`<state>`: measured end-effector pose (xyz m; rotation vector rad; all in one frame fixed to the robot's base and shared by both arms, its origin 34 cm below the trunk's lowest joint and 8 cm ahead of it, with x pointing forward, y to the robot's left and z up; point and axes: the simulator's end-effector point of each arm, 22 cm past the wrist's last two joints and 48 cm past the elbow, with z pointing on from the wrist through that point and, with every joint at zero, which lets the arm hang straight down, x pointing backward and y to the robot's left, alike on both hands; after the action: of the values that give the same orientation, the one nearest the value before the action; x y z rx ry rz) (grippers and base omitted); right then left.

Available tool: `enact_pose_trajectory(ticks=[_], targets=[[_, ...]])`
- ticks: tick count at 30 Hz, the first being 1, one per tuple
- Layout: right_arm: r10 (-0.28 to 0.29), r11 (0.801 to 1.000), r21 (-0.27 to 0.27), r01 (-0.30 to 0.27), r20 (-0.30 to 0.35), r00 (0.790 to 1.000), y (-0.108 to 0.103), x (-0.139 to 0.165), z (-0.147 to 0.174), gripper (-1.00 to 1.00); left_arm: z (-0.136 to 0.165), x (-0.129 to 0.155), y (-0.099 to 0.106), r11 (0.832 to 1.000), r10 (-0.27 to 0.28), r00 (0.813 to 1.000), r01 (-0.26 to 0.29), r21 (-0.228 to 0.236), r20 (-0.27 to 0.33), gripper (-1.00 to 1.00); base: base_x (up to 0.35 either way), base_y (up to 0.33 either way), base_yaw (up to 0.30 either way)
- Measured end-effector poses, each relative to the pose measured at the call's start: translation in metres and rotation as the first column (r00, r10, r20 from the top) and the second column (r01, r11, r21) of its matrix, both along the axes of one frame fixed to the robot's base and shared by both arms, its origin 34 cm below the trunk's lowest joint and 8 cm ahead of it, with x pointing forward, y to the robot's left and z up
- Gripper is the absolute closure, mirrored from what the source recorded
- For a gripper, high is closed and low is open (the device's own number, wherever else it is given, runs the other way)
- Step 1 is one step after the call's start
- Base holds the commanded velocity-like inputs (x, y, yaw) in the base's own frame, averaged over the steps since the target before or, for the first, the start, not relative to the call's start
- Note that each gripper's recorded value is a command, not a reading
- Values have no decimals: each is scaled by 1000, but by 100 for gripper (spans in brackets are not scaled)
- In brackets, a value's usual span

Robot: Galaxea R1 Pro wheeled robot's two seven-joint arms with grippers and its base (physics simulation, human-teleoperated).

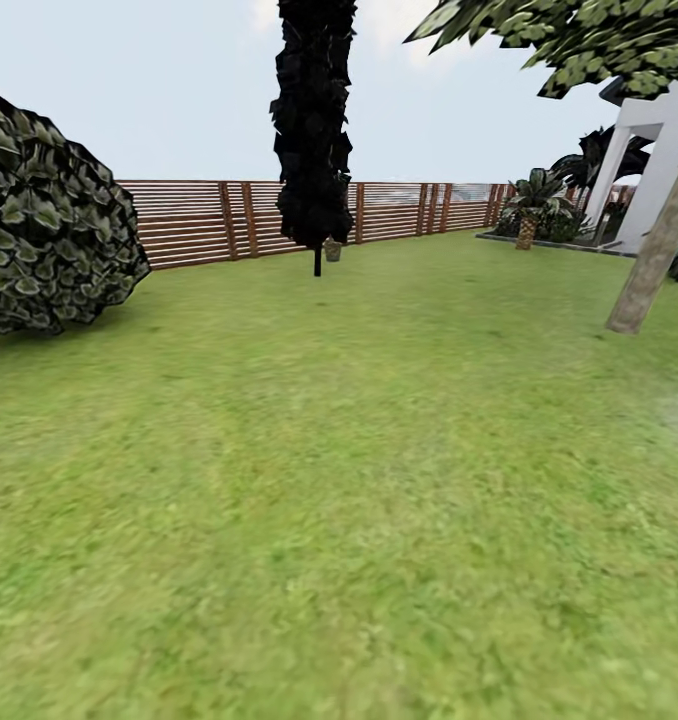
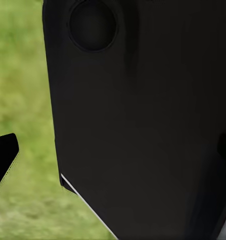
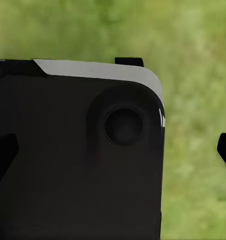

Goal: Take the three Easter eggs out of the wicker basket on the lawn in the garden, then place them on the lawn next to a single tree (choose any tree) so that all three eggs are next to the same tree and none are left in the basket.

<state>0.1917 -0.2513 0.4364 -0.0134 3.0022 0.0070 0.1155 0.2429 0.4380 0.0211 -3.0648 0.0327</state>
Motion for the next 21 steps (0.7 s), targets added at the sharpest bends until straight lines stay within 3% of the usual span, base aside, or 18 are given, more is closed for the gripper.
enact_pose_trajectory(ticks=[21], targets=[[1,1000,1,-1,0,1000,0,0,0,-100,0,1,0,1000,5,1000,-5,1,3,-100,338,0,0]])
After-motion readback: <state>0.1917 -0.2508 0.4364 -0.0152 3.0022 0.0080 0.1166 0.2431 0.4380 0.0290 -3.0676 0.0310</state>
